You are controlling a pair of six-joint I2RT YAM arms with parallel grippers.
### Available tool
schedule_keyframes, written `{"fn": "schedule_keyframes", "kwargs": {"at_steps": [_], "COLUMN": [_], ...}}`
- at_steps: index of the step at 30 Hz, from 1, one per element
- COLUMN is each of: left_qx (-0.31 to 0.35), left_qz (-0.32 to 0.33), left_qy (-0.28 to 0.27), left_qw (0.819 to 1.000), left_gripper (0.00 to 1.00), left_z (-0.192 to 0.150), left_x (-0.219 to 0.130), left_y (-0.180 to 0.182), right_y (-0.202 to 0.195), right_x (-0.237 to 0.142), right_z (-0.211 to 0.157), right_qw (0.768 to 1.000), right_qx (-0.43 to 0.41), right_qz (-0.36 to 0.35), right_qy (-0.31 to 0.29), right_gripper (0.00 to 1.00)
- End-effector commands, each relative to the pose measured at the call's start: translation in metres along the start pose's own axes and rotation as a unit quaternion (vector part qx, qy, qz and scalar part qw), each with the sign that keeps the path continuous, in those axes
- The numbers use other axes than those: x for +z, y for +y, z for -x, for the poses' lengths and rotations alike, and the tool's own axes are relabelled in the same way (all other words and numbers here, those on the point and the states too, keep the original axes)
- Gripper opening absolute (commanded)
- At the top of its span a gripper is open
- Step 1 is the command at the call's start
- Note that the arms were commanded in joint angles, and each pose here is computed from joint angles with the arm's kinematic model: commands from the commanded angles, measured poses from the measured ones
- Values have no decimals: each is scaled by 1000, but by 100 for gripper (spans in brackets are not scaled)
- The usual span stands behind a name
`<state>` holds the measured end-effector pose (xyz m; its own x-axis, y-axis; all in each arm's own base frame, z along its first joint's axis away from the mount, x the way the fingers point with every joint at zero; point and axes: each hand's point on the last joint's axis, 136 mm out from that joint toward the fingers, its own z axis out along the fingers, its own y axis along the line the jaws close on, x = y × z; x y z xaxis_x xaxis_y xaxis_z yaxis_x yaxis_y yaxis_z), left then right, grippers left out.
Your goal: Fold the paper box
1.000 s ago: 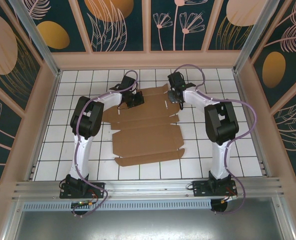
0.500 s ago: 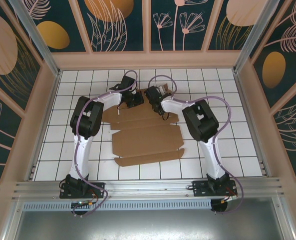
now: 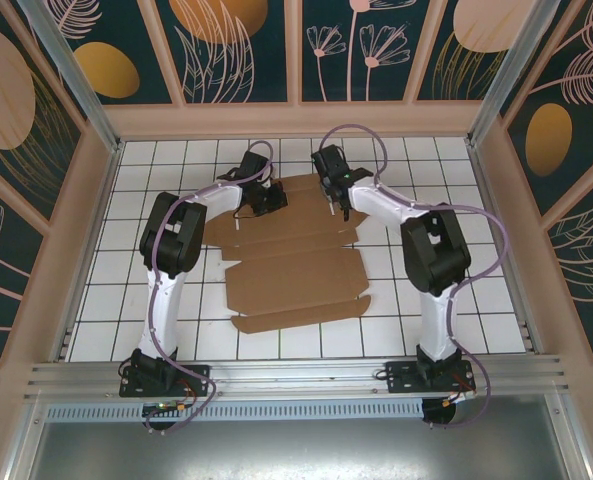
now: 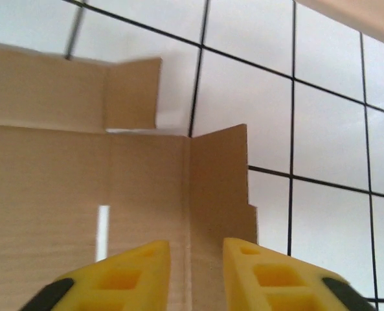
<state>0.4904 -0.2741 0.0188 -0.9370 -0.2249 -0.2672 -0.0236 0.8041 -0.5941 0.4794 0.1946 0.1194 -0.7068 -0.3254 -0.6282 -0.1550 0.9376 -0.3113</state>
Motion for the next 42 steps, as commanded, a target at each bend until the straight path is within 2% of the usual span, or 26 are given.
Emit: {"fn": "schedule_keyframes", "kwargs": {"at_steps": [1, 4, 8, 10, 13, 17, 22, 25, 27, 30, 34, 37, 42], "left_qx": [-27, -28, -26, -21, -17, -5, 17, 5, -31, -98, -123, -133, -138], "left_qz": [37, 41, 36, 22, 5, -19, -61, -72, -78, -88, -60, -40, -1], "left_qy": [38, 39, 39, 36, 28, 11, -46, -48, -29, 13, 29, 43, 45], "left_qw": [998, 998, 998, 999, 999, 1000, 997, 996, 996, 991, 990, 989, 989], "left_gripper": [3, 3, 3, 4, 8, 18, 37, 40, 37, 29, 31, 30, 30], "left_z": [-25, -26, -25, -22, -18, -5, 15, 10, -5, -46, -85, -99, -101], "left_x": [6, 6, 5, 3, -3, -19, -72, -90, -91, -81, -77, -68, -51], "left_y": [26, 29, 28, 20, 10, -12, -54, -62, -57, -36, -4, 13, 35], "right_y": [-10, -29, -27, -20, -12, -1, -2, 0, 5, 12, 17, 20, 30], "right_x": [-9, -19, -38, -43, -43, -39, -38, -36, -35, -29, -18, -12, -9], "right_z": [0, 2, -14, -35, -66, -96, -109, -114, -117, -123, -131, -134, -138], "right_qw": [995, 981, 950, 935, 926, 918, 918, 917, 913, 907, 900, 897, 888], "right_qx": [75, 152, 216, 237, 252, 260, 272, 272, 272, 274, 281, 282, 277], "right_qz": [60, 120, 223, 261, 278, 291, 278, 280, 291, 302, 312, 319, 344], "right_qy": [6, 1, 13, 31, 55, 78, 79, 85, 91, 104, 118, 123, 130], "right_gripper": [33, 44, 49, 52, 55, 56, 56, 56, 56, 56, 58, 59, 59]}}
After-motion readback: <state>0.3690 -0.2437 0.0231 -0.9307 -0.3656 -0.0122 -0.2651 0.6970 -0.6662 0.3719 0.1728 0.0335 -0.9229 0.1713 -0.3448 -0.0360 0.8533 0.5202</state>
